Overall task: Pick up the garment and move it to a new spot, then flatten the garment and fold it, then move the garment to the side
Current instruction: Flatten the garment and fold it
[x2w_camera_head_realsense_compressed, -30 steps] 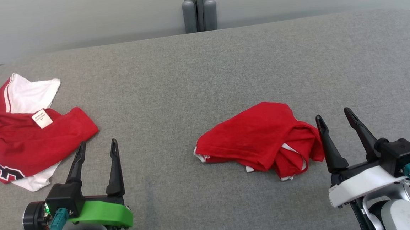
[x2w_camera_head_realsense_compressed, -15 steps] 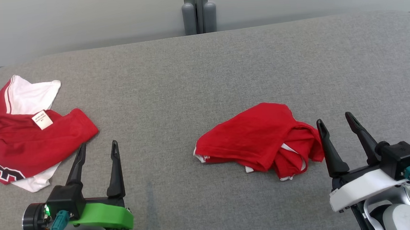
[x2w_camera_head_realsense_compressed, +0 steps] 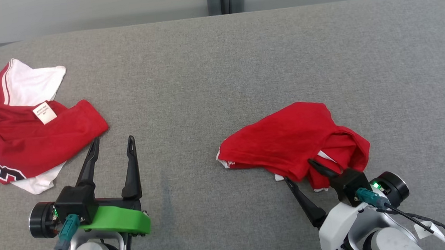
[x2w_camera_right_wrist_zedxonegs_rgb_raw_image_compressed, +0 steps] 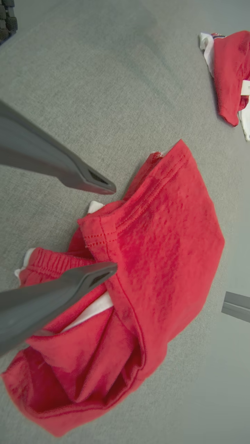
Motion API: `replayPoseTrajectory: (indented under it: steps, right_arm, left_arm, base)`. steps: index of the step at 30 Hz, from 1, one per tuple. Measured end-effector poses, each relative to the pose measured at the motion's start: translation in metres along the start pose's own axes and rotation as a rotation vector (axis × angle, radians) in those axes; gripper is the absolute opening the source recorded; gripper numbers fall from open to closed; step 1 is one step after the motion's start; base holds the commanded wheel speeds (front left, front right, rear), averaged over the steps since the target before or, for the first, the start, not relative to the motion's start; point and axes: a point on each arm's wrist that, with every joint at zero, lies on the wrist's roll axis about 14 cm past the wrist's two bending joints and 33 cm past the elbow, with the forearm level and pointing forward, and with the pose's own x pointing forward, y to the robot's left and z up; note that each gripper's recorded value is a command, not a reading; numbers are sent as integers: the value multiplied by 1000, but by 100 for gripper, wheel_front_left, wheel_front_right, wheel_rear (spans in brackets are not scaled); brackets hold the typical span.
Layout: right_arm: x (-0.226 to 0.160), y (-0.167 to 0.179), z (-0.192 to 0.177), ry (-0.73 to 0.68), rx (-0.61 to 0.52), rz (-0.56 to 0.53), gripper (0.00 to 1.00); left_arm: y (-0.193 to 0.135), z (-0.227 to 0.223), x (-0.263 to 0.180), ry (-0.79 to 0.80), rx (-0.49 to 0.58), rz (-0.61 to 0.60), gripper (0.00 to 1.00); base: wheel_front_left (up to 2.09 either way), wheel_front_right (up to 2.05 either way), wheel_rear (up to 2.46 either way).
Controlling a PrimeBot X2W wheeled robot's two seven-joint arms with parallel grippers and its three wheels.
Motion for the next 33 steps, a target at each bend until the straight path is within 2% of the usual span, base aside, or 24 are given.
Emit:
replayPoseTrajectory:
  steps: [6,7,8,9,12,15,20,23,25,28,33]
  right_arm:
    - [16,-7,-23,96,-99,20,100]
    - [18,-8,-26,110,-114,23,45]
    - [20,-8,-28,120,-123,25,6]
    - [21,-9,-32,136,-127,26,0]
    - [22,-10,-36,152,-128,28,0]
    - [26,-4,-16,77,-108,44,0]
    - [32,27,43,-123,-71,126,0]
    - [34,33,83,-247,-51,141,0]
    - [36,25,107,-323,-36,109,0]
    - [34,-10,133,-417,20,-3,0]
    - [20,-84,118,-428,141,-243,0]
  left_arm:
    - [5,-10,6,19,-8,14,100]
    - [6,-12,7,23,-9,17,100]
    - [7,-13,7,27,-8,20,100]
    - [8,-14,8,31,-9,23,100]
    - [9,-17,9,35,-9,26,100]
    - [9,-16,9,33,-8,23,100]
    - [8,-11,10,17,-5,24,100]
    - [6,-8,10,9,-6,19,100]
    - [5,-7,11,5,-6,14,100]
    - [2,-5,11,-1,-7,6,100]
    - [0,-6,11,2,-7,-2,100]
  base:
    - [0,0,0]
    - [0,0,0]
    - [0,0,0]
    - [0,0,0]
    - [0,0,0]
    - [0,0,0]
    - [0,0,0]
    - [0,0,0]
    - [0,0,0]
    - [0,0,0]
    - [0,0,0]
